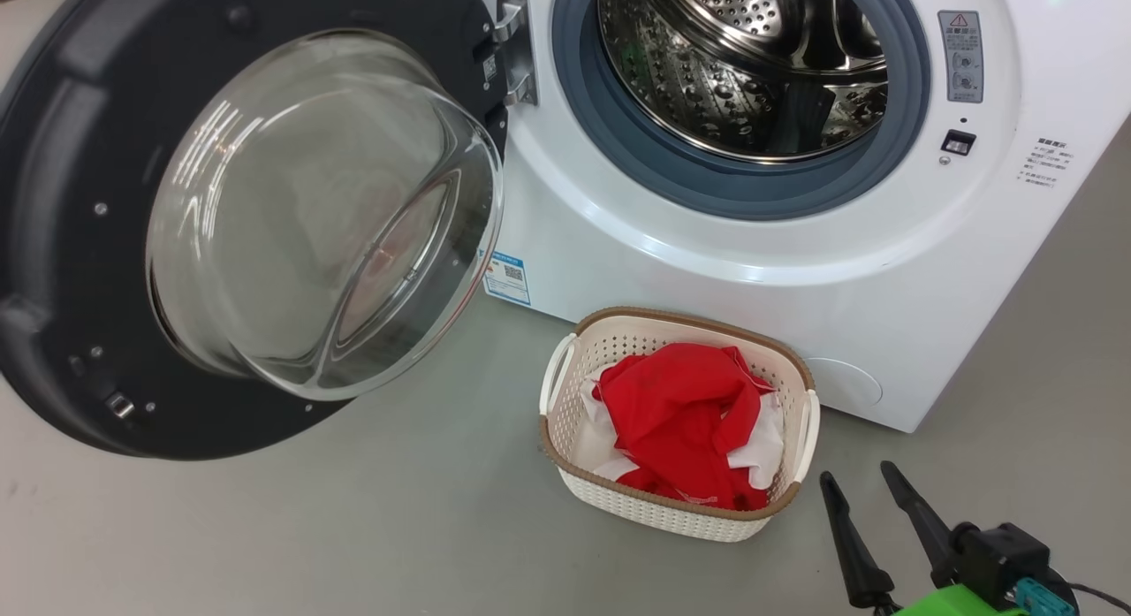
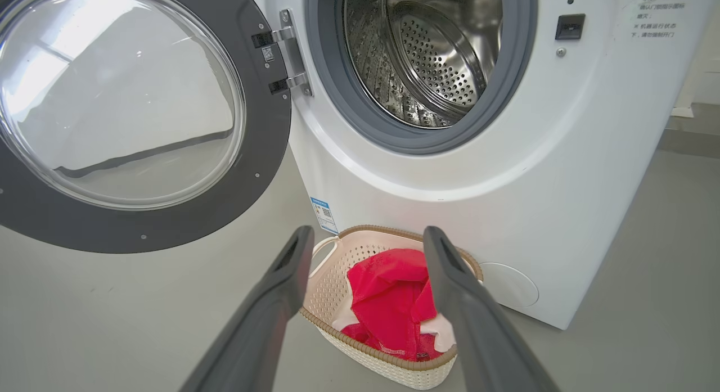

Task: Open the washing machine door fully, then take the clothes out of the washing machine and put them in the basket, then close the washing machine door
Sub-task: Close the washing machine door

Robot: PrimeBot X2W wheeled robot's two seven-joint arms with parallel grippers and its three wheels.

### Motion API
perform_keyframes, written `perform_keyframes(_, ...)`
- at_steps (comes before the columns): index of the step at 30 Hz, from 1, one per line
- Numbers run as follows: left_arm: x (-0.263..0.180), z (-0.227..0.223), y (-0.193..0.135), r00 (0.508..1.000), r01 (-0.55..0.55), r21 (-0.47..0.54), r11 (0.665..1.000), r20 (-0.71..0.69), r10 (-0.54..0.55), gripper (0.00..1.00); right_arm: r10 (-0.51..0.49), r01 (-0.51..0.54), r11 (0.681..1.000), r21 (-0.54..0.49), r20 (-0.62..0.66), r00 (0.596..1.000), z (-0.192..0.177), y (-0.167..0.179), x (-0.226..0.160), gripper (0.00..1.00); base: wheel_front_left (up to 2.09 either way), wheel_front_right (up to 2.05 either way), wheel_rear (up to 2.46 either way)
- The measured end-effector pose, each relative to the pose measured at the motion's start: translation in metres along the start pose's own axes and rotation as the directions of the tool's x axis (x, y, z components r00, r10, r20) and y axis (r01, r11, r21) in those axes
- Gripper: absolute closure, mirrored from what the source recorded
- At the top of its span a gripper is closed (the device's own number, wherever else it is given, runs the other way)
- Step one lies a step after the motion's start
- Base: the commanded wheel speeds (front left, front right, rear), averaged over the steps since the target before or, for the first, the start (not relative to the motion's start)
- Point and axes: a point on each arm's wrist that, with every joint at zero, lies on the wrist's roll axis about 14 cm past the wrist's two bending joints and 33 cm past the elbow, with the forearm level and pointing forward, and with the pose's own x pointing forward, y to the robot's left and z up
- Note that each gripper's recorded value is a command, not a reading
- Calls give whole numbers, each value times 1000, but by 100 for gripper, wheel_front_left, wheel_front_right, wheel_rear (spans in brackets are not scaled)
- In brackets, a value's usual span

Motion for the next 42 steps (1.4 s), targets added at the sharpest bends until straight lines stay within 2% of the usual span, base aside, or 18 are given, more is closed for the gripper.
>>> perform_keyframes(2,4,-20,21,994,-77,-65,995,-86,71,100,-19,19,1000,-1,-5,1000,-2,-6,-5,0,0,0,0)
perform_keyframes(4,4,-44,41,966,-184,-162,970,-213,148,100,-29,29,1000,1,-12,1000,-5,-9,-7,0,0,0,0)
perform_keyframes(6,0,-72,53,912,-275,-217,936,-368,183,100,-31,31,1000,1,-12,999,-5,-10,-8,0,0,0,0)
perform_keyframes(8,-10,-98,62,834,-347,-228,910,-519,188,100,-34,34,999,2,-14,999,-6,-11,-7,0,0,0,0)
perform_keyframes(11,-26,-124,71,736,-403,-183,897,-648,198,100,-43,43,999,9,-23,999,-10,-15,-7,0,0,0,0)
perform_keyframes(13,-35,-140,66,673,-421,-180,889,-719,173,100,-46,47,999,9,-28,999,-13,-17,-6,0,0,0,0)
perform_keyframes(18,-48,-169,45,558,-420,-188,888,-825,89,100,-60,61,998,18,-46,997,-20,-23,-6,0,0,0,0)
perform_keyframes(22,-55,-182,30,494,-417,-210,884,-869,26,100,-64,65,998,23,-49,997,-22,-25,-3,0,0,0,0)
perform_keyframes(26,-58,-187,18,458,-391,-225,893,-889,-23,100,-63,64,998,23,-40,997,-19,-26,0,0,0,0,0)
perform_keyframes(35,-68,-180,4,411,-321,-260,910,-904,-113,100,-62,62,998,15,-28,998,-14,-24,-2,0,0,0,0)
perform_keyframes(42,-74,-164,-28,400,-239,-388,890,-875,-273,100,-62,62,998,4,-8,998,-6,-22,-4,0,0,0,0)
